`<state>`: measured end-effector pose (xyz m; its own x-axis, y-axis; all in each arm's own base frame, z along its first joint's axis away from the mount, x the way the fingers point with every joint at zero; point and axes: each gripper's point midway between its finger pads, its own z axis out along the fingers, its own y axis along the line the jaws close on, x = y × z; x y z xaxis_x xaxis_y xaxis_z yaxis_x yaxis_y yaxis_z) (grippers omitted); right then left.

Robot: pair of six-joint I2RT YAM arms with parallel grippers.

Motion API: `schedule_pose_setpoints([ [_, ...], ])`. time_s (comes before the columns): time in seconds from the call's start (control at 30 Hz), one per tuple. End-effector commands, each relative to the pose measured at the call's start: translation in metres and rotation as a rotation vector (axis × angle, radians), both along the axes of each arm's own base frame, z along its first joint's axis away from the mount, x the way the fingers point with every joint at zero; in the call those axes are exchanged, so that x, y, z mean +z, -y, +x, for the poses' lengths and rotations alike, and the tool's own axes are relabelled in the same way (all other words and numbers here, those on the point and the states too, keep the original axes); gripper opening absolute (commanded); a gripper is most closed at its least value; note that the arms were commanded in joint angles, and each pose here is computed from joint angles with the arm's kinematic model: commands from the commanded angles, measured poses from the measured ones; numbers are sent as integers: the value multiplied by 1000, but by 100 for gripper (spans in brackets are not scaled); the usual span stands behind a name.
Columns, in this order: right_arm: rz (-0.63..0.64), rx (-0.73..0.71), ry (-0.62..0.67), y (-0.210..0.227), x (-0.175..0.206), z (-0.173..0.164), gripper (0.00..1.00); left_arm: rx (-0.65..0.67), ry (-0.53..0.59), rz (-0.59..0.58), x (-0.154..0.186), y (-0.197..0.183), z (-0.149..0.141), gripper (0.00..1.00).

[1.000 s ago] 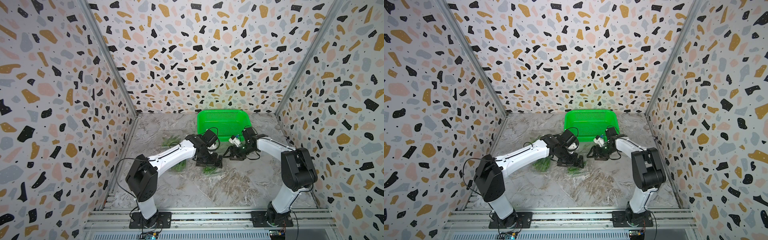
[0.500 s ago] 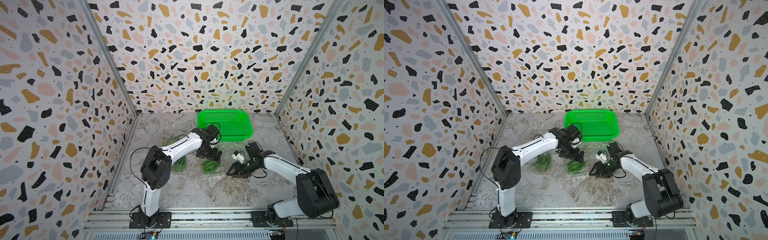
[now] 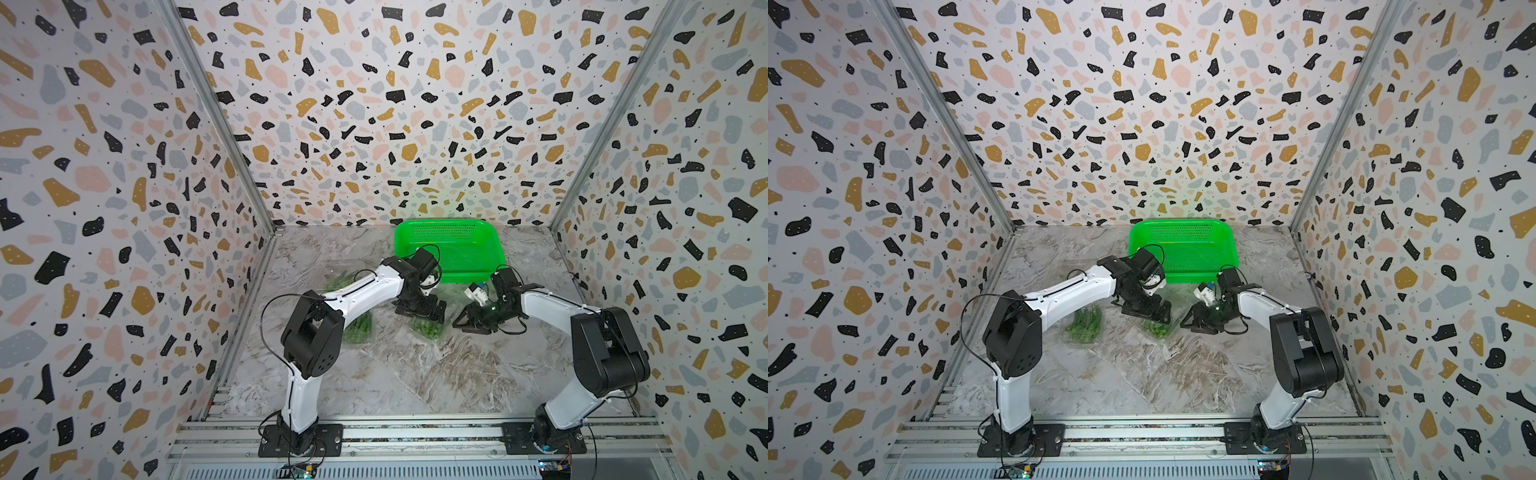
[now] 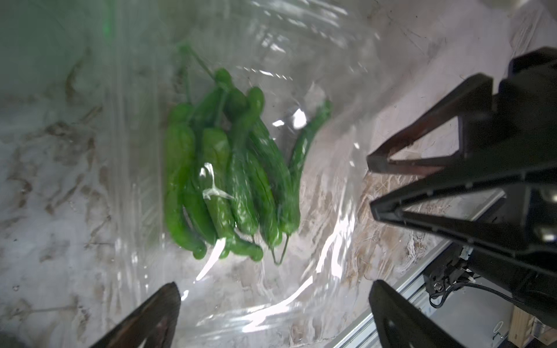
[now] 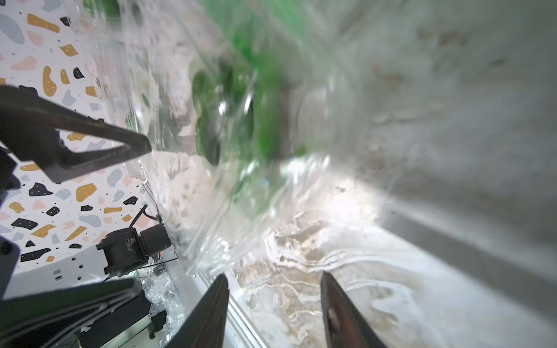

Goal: Take small green peppers out of containers
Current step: Adjust the packing box at the center of the board.

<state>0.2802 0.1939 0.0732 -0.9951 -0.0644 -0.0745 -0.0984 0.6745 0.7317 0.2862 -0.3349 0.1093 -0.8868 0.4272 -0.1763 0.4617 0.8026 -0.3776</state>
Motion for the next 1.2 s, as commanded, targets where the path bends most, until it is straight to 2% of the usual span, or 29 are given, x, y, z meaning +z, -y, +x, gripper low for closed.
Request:
schedule_pose_setpoints([
  [0.0,-1,21,11,4,3,-1,51,14,6,26,13,-10,-5,100],
  [0.17,2,-28,6,18,0,3,51,24,99,126,24,-22,16,100],
  [0.33,22,-50,22,19,4,20,51,37,93,147,14,-18,36,99],
  [0.6,35,-48,24,6,1,37,50,45,27,51,-7,6,47,99],
  [1.0,46,-27,42,-15,-4,48,48,71,-39,-58,-12,25,40,99],
  [1.17,107,-1,70,-26,4,52,48,84,-70,-111,-11,32,35,99],
])
